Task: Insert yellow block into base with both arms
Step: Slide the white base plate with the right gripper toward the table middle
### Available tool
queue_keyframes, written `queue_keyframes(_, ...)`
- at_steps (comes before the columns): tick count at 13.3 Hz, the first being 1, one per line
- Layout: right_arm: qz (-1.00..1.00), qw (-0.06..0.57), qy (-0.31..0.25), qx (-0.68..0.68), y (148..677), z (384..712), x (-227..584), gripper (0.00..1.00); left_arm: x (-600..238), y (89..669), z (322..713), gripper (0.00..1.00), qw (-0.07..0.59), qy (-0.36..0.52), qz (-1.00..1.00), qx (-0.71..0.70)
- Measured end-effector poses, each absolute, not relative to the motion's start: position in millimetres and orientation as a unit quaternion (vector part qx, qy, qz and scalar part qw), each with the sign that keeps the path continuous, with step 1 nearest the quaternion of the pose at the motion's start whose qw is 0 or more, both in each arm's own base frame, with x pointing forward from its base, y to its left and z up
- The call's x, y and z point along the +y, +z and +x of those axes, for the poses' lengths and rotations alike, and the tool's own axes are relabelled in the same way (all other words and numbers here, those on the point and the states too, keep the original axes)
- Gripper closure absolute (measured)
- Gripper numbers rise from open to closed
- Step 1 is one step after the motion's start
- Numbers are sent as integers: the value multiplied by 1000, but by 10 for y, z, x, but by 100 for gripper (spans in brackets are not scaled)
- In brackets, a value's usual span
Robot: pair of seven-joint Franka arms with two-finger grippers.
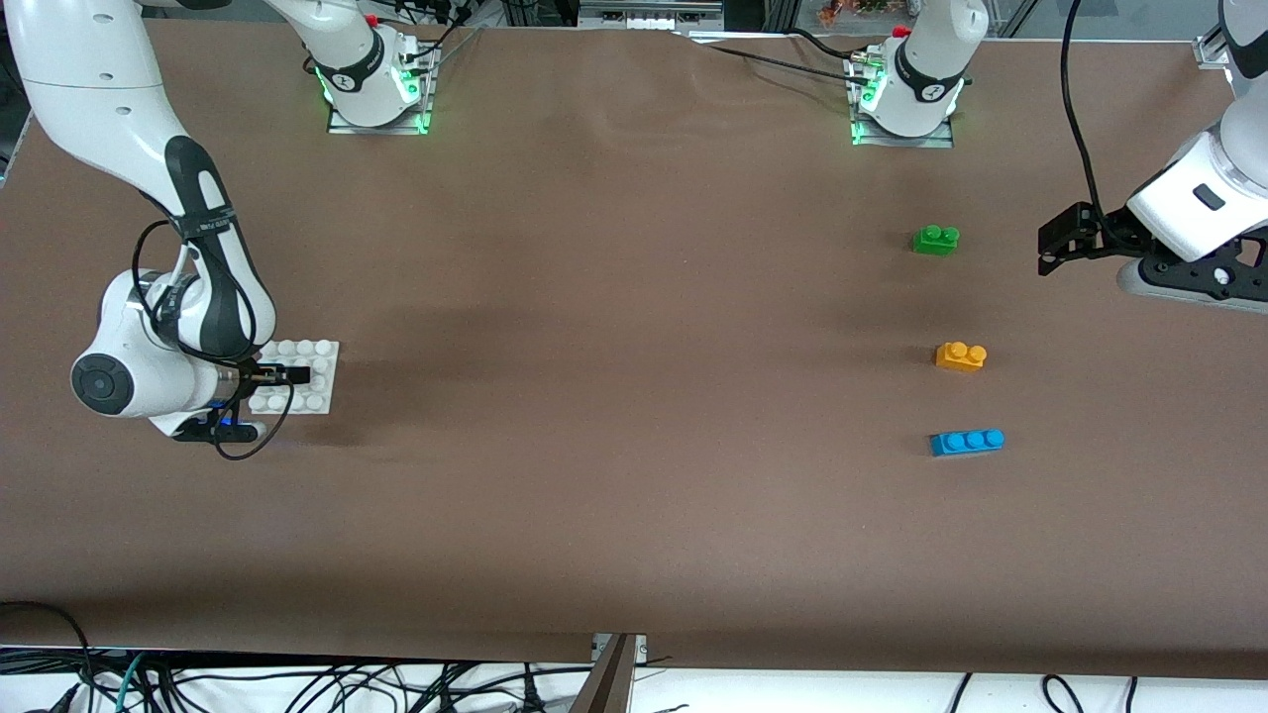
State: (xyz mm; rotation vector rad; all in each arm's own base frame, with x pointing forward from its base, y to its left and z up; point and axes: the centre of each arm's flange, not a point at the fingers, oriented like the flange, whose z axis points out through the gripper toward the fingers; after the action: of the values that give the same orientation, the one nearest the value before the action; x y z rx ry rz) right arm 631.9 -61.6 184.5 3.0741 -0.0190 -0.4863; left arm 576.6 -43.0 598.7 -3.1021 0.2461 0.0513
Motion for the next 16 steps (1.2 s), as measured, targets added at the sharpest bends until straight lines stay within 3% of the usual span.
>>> queue_keyframes(11,987,23,-159,5,1747,6301,-586,0,-445,5987,5765,0,15,16,-997,80)
queue_keyframes(16,989,22,-141,42,1765,6375,-59,0,-451,5987,5764,0,15,16,-996,81)
